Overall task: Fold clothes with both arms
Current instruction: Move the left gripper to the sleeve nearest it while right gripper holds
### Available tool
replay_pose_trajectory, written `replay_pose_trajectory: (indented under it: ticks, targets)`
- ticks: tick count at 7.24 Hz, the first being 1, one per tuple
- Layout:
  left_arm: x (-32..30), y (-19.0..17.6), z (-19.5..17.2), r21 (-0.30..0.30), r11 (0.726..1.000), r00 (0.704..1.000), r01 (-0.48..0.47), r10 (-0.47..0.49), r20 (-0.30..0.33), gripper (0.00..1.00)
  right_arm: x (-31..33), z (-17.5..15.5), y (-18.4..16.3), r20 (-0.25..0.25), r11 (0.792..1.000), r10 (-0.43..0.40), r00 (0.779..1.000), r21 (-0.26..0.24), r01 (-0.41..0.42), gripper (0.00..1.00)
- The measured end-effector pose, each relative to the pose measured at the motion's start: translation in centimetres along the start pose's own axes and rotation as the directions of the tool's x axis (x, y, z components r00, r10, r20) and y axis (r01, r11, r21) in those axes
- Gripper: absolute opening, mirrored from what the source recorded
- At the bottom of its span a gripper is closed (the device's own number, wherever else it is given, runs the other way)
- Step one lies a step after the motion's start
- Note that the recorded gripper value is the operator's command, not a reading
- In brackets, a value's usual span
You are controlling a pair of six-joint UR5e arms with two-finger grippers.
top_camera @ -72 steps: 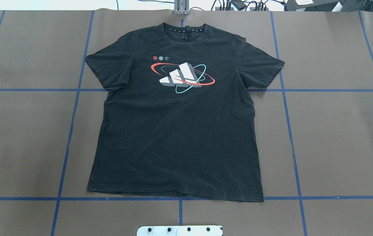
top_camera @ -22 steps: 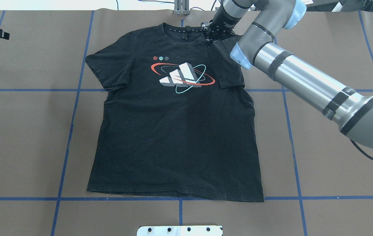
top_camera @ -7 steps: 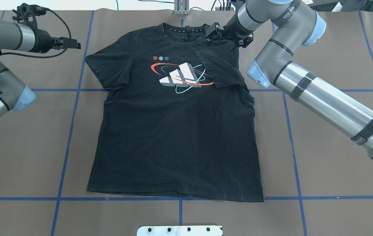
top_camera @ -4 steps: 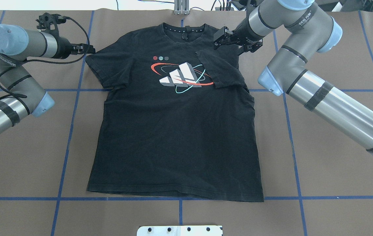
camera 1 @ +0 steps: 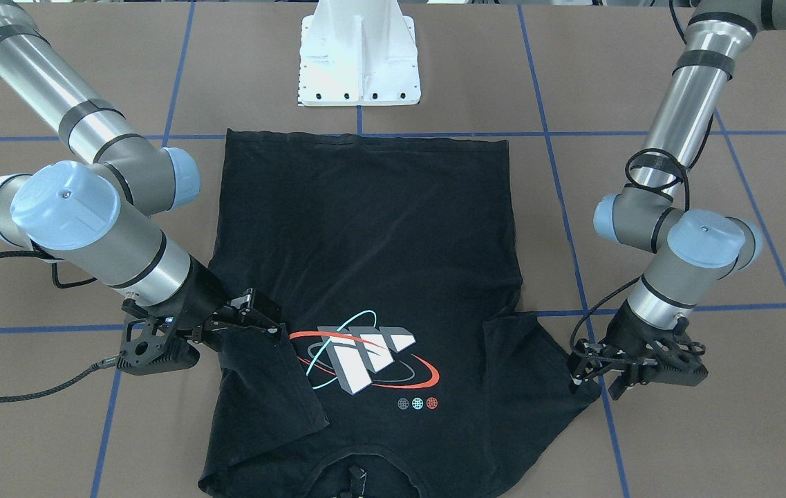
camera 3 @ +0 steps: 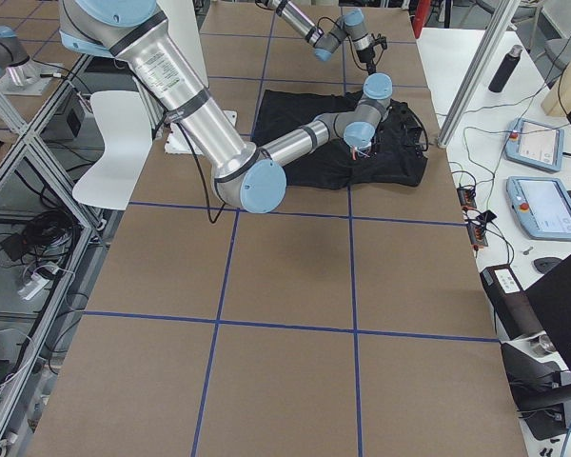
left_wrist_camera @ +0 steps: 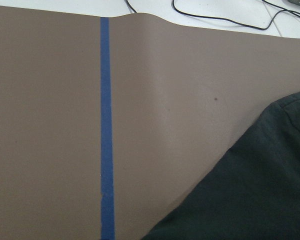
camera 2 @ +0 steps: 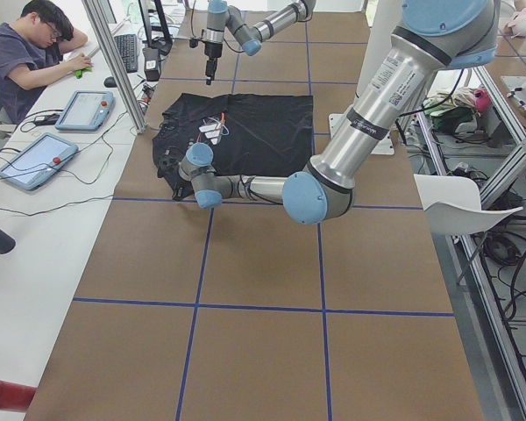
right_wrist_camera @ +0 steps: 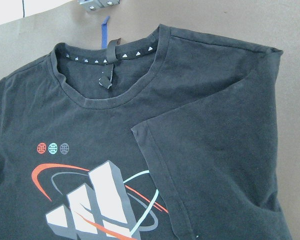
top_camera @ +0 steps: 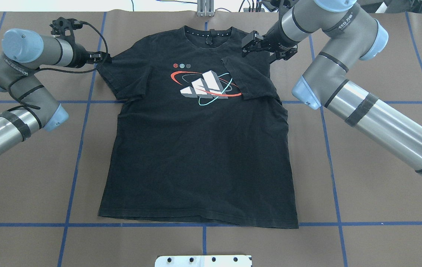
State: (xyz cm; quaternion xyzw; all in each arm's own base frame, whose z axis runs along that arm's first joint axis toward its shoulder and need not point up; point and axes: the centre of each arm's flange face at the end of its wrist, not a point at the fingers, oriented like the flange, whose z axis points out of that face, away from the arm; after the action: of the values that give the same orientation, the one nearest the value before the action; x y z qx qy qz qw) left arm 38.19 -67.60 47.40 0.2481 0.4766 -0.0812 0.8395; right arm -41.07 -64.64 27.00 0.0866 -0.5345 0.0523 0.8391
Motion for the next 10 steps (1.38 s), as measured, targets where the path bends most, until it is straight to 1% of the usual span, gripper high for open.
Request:
replay_pose_trajectory:
  ticks: [2, 4, 7, 10]
  targets:
    - [-0.2, 0.3, 0.3, -0.006, 1.0, 1.0, -0.002, 0.002, 0.006, 0.71, 0.0, 0.1, 0.0, -0.002, 1.0, 0.001, 1.0, -0.002, -0.001, 1.0]
    - [-0.2, 0.6, 0.5, -0.013, 1.0, 1.0, -0.007, 0.008, 0.007, 0.7, 0.1, 0.2, 0.0, -0.004, 1.0, 0.002, 1.0, -0.002, -0.002, 1.0]
    - [-0.4, 0.9, 0.6, -0.018, 1.0, 1.0, -0.011, 0.011, 0.008, 0.64, 0.0, 0.2, 0.0, -0.003, 1.0, 0.002, 1.0, -0.001, -0.002, 1.0]
    - [-0.4, 1.3, 0.8, -0.024, 1.0, 1.0, -0.011, 0.011, 0.009, 0.54, 0.0, 0.2, 0.0, -0.004, 1.0, 0.003, 1.0, 0.001, -0.003, 1.0]
